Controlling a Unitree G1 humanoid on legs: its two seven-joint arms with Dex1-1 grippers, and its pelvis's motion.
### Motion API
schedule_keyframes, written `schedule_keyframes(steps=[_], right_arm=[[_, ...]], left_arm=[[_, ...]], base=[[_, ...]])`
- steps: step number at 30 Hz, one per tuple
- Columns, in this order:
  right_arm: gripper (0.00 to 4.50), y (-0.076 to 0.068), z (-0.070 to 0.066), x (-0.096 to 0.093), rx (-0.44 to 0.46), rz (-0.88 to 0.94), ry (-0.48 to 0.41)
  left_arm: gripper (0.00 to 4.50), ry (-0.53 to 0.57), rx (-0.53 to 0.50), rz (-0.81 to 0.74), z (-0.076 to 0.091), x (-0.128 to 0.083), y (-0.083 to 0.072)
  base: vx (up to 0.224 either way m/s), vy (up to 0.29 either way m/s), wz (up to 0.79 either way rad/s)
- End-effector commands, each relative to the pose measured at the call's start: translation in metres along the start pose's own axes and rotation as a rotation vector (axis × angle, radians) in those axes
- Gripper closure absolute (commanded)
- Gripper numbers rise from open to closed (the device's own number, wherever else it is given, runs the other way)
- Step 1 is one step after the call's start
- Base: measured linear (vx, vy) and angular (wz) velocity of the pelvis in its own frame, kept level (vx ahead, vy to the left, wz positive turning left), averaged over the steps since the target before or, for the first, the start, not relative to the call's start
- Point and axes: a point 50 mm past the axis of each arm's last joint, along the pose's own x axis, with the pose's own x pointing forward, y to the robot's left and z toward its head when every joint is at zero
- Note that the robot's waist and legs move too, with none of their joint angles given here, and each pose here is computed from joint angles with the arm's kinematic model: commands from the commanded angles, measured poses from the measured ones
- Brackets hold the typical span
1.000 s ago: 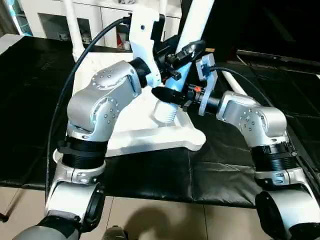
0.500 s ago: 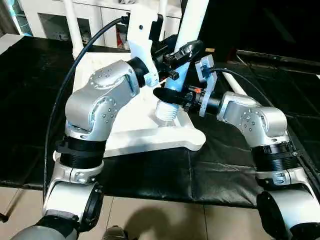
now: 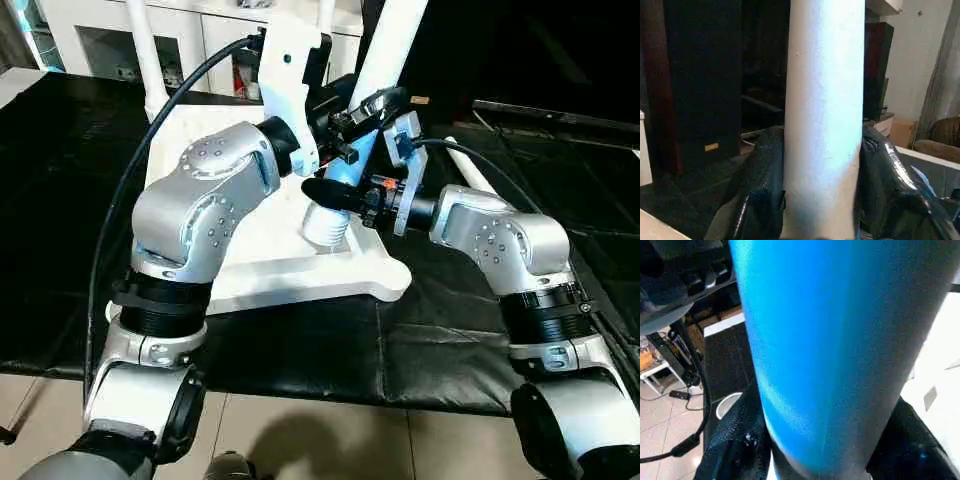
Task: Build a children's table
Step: Pick table leg
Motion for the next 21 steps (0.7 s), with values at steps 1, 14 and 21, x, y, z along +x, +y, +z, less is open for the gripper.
schedule_keyframes(steps=[1, 14, 21], right_arm=[[2.54, -0.004, -0.003, -0.002, 0.007, -0.035, 0.019], [2.57, -0.006, -0.006, -0.002, 0.008, -0.050, 0.016], [2.57, -0.012, -0.011, -0.006, -0.022, -0.123, 0.007]], left_arm=[[2.66, -0.083, 0.001, -0.111, 0.017, 0.002, -0.018], [1.16, -0.279, -0.246, -0.298, 0.044, -0.006, -0.029], [0.63, -0.298, -0.194, -0.247, 0.047, -0.014, -0.018]], base=[[0.000, 0.000, 0.00], [0.000, 0.000, 0.00], [0.000, 0.000, 0.00]])
